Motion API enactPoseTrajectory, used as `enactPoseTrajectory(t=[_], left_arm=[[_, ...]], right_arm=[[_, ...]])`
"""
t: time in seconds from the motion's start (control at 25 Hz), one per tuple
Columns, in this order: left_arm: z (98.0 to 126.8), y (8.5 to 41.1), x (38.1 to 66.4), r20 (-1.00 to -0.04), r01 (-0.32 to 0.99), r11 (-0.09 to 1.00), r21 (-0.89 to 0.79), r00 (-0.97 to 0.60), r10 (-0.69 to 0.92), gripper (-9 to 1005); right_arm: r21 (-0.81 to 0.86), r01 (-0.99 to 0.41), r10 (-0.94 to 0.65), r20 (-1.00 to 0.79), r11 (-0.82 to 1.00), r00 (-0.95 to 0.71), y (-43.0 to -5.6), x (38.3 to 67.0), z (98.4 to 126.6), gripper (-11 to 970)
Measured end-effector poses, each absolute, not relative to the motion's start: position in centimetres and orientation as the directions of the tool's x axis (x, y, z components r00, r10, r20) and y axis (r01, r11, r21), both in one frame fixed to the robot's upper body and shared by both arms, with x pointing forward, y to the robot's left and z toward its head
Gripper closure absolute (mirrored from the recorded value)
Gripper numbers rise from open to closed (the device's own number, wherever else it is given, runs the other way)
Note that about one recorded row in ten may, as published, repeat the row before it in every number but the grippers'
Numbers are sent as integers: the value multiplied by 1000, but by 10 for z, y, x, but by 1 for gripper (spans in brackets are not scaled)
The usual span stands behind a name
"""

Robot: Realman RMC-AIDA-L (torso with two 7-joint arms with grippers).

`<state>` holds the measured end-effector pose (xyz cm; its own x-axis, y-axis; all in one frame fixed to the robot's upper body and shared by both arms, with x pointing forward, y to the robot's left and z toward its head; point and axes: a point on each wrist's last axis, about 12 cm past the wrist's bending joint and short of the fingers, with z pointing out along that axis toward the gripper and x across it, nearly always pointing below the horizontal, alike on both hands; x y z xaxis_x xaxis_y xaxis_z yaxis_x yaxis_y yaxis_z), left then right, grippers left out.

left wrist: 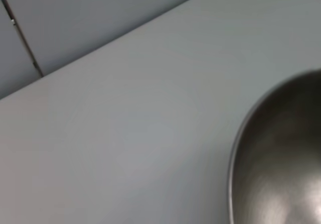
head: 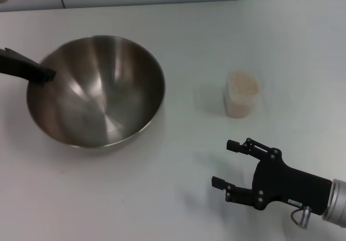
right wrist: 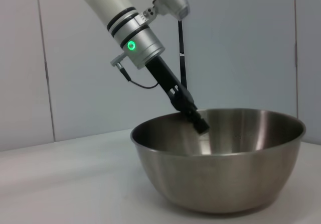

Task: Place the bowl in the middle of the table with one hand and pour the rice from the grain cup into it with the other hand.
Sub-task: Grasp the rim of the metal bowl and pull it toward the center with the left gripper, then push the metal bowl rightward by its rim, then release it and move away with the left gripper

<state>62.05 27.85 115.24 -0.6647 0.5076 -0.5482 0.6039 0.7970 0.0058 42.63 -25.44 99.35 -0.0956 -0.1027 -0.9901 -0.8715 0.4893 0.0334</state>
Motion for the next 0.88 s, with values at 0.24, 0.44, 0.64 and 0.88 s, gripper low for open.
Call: enactPoseTrajectory(t=[0.24, 0.44, 0.64, 0.88], left_arm=[[1168, 279, 632, -565, 623, 775, -107, -679, 469, 940], [1175, 273, 640, -579, 644, 746, -169, -678, 453, 964], [1186, 252, 646, -613, 687, 697, -207, -646, 455, 971], [1175, 215, 649, -589, 734, 657, -170, -610, 529, 939]], right_arm=[[35, -870, -102, -990, 491, -98, -255, 425, 993, 181], [37, -870, -102, -990, 492, -100, -255, 425, 993, 184], [36, -870, -103, -990, 492, -99, -255, 425, 993, 186], [40, -872, -98, -990, 488, -100, -254, 426, 994, 188]])
